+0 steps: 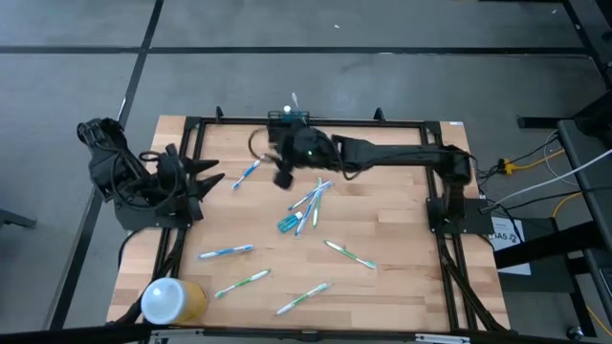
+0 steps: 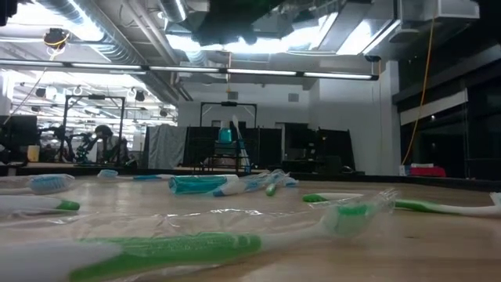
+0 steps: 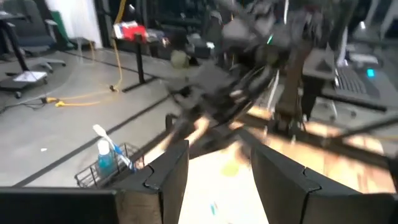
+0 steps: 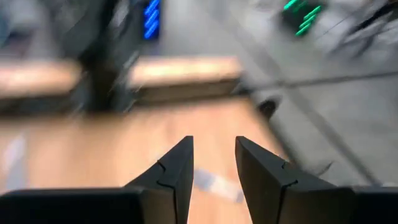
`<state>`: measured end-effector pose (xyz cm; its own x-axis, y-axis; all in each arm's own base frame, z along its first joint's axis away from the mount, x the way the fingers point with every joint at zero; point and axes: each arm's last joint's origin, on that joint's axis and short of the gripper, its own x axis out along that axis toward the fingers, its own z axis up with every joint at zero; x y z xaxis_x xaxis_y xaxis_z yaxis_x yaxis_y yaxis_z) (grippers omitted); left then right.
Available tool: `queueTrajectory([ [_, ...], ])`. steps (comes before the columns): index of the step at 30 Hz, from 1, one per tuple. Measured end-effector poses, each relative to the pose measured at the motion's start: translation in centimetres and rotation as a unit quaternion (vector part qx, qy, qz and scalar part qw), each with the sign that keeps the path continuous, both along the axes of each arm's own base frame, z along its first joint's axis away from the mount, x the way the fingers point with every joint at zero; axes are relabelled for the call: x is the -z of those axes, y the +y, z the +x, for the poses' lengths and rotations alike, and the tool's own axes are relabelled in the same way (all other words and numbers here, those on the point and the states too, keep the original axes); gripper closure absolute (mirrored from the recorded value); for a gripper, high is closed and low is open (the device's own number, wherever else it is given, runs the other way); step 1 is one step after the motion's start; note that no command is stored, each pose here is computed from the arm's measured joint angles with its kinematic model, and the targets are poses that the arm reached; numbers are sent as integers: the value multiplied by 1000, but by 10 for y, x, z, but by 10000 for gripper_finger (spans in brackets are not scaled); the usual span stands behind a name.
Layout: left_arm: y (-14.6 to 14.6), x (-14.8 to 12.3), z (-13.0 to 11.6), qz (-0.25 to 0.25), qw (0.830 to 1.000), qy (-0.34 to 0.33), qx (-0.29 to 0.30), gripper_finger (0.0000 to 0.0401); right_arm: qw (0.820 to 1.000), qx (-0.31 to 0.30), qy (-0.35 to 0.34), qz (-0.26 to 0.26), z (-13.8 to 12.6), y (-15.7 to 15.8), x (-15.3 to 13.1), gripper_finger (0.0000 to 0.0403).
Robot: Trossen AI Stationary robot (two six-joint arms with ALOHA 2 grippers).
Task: Pick & Place toothbrushing station
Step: Put the mouthwash into the wire organizer
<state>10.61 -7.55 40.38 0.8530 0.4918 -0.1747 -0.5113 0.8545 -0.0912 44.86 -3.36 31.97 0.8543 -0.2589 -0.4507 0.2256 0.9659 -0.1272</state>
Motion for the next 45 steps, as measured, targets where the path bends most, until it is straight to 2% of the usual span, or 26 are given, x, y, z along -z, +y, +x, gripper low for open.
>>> queueTrajectory([
  [3,5,7,-2,-11,999,36,9,233,993,-47,104,34,-27,23,3,283],
  [5,8,13,-2,-28,997,69,14,233,986,-68,131,76,-49,37,5,283],
  [7,8,19,1,-44,993,107,17,233,981,-78,134,114,-75,52,5,283],
  [14,-9,38,29,-78,979,188,15,233,970,-32,119,211,-173,92,5,283],
  [20,-25,58,80,-119,971,209,-5,226,954,-30,146,260,-225,128,24,283],
  [23,-27,70,110,-151,966,210,-15,210,949,-31,159,271,-244,147,34,283],
  [26,-27,84,136,-172,960,218,-16,190,951,-32,141,273,-261,165,33,283],
  [29,-27,104,162,-160,955,252,-6,179,958,-22,128,255,-277,179,34,283],
  [32,-24,128,185,-148,940,306,14,185,963,-6,111,246,-291,188,35,282],
  [35,-18,150,201,-146,923,356,29,204,965,9,88,246,-299,194,35,282],
  [39,-5,168,218,-131,908,393,65,223,965,38,51,255,-307,198,35,282],
  [42,8,178,227,-132,894,418,88,223,961,55,22,269,-311,201,34,282],
  [45,26,182,234,-156,889,419,96,210,958,72,-9,279,-314,202,32,282],
])
